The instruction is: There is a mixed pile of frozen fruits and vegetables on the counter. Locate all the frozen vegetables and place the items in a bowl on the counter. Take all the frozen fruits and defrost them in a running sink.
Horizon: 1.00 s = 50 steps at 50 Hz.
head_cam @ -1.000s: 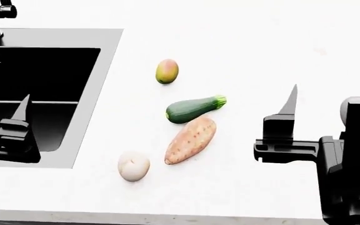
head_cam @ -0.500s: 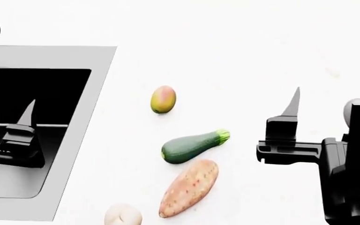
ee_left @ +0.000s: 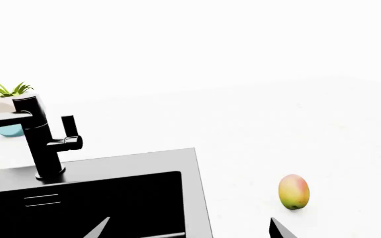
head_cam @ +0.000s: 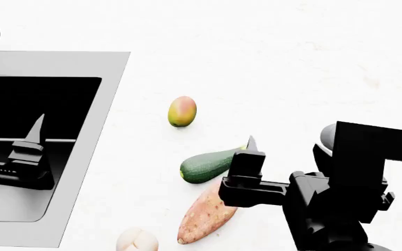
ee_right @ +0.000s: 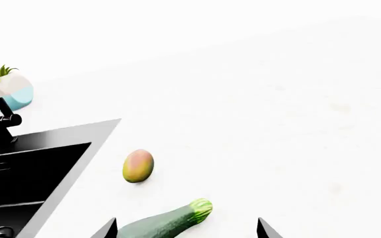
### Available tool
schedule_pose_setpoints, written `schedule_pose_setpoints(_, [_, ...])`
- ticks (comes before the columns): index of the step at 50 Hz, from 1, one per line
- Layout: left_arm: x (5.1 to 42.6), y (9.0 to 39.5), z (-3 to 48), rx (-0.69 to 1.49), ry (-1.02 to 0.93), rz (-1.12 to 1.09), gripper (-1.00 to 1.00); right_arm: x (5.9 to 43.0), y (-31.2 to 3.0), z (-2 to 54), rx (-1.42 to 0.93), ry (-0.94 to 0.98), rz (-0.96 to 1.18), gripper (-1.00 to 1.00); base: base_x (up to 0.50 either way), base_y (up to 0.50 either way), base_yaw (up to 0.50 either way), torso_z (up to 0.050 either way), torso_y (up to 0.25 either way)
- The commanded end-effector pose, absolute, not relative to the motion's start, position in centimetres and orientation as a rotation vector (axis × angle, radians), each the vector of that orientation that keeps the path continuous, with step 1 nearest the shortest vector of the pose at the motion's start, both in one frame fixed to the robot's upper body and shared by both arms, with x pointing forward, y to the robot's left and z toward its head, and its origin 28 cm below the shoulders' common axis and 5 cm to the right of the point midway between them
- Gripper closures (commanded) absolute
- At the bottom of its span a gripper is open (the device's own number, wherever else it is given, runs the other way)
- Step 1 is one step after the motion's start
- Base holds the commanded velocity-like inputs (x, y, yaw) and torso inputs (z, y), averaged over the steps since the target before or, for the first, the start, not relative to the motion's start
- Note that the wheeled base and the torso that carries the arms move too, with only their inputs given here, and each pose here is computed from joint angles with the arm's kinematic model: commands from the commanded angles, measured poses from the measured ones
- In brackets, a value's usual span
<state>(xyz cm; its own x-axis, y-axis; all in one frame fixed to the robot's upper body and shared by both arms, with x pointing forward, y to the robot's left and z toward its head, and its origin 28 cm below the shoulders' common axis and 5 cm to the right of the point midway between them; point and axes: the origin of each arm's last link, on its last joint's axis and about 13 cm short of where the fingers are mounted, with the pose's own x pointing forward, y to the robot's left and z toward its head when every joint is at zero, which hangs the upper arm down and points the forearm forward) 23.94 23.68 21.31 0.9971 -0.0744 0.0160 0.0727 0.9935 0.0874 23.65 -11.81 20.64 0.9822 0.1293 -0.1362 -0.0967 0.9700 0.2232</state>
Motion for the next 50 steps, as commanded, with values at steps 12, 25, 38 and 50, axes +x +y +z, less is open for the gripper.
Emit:
schedule_pose_setpoints(12, [23.9, 23.5, 20.8, 0.098, -0.004, -0.085, -1.0, 24.1, -8.6, 19.6, 0.387, 0.408, 0.182, -1.0, 0.0, 0.0, 0.0, 0.0, 0.0])
schedule_pose_setpoints(25, [23.9, 23.7, 20.9, 0.097, -0.007, -0.079, -1.0, 26.8, -7.4, 18.2, 0.342, 0.449, 0.098, -1.0, 0.0, 0.0, 0.0, 0.0, 0.0])
schedule_pose_setpoints(38, [24.0, 24.0, 21.2, 0.086, -0.021, -0.071, -1.0, 29.8, -5.7, 16.7, 0.319, 0.496, 0.093, -1.0, 0.0, 0.0, 0.0, 0.0, 0.0])
schedule_pose_setpoints(50, [24.0, 24.0, 21.2, 0.084, -0.022, -0.072, -1.0, 29.4, -4.9, 15.9, 0.369, 0.526, 0.1, -1.0, 0.0, 0.0, 0.0, 0.0, 0.001])
